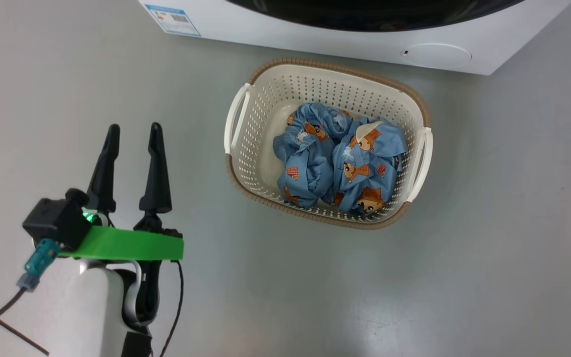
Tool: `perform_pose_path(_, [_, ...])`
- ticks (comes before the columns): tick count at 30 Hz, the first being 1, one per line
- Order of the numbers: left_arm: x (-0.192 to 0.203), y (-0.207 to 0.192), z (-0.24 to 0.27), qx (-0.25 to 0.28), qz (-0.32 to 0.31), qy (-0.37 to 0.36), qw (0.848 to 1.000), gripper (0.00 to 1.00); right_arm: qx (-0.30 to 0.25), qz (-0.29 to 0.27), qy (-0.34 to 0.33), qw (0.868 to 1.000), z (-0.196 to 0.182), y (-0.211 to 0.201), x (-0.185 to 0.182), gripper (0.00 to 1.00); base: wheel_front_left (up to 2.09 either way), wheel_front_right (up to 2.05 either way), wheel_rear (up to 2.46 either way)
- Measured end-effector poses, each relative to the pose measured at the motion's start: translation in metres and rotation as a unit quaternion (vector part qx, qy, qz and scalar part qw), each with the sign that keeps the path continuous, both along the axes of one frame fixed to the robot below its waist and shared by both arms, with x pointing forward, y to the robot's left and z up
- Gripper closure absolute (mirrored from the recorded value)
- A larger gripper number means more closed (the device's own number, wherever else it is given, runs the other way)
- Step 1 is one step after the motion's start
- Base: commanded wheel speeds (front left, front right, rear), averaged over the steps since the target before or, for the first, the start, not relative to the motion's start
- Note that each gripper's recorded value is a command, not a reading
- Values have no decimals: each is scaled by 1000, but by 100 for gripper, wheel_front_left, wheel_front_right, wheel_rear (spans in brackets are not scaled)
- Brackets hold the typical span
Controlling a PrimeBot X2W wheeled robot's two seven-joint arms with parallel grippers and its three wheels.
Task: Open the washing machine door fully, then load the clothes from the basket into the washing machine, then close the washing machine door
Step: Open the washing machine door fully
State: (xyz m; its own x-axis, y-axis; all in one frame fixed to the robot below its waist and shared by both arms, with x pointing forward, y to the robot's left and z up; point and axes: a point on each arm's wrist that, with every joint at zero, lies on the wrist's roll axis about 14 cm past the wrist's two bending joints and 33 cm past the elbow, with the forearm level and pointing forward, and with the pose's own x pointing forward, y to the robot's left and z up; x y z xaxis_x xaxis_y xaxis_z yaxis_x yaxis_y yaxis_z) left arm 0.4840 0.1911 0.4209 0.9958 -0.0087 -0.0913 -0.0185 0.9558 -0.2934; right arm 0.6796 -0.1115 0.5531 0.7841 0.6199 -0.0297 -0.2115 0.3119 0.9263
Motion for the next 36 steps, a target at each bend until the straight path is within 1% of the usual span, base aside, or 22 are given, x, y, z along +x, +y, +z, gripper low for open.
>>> perform_pose_path(6, [-1, 1, 15, -1, 2, -17, 1000, 0, -18, 19, 11, 1000, 0, 6, -13, 100, 0, 0, 0])
perform_pose_path(15, [-5, 0, 37, -4, 3, -40, 999, 0, -33, 39, 29, 998, -1, 7, -44, 100, 0, 0, 0])
perform_pose_path(22, [-20, 0, 46, -9, 6, -46, 999, 0, -49, 66, 45, 996, -1, 12, -73, 100, 0, 0, 0])
perform_pose_path(36, [-47, 3, 66, -12, 14, -62, 998, 0, -53, 116, 69, 989, -4, 28, -128, 100, 0, 0, 0])
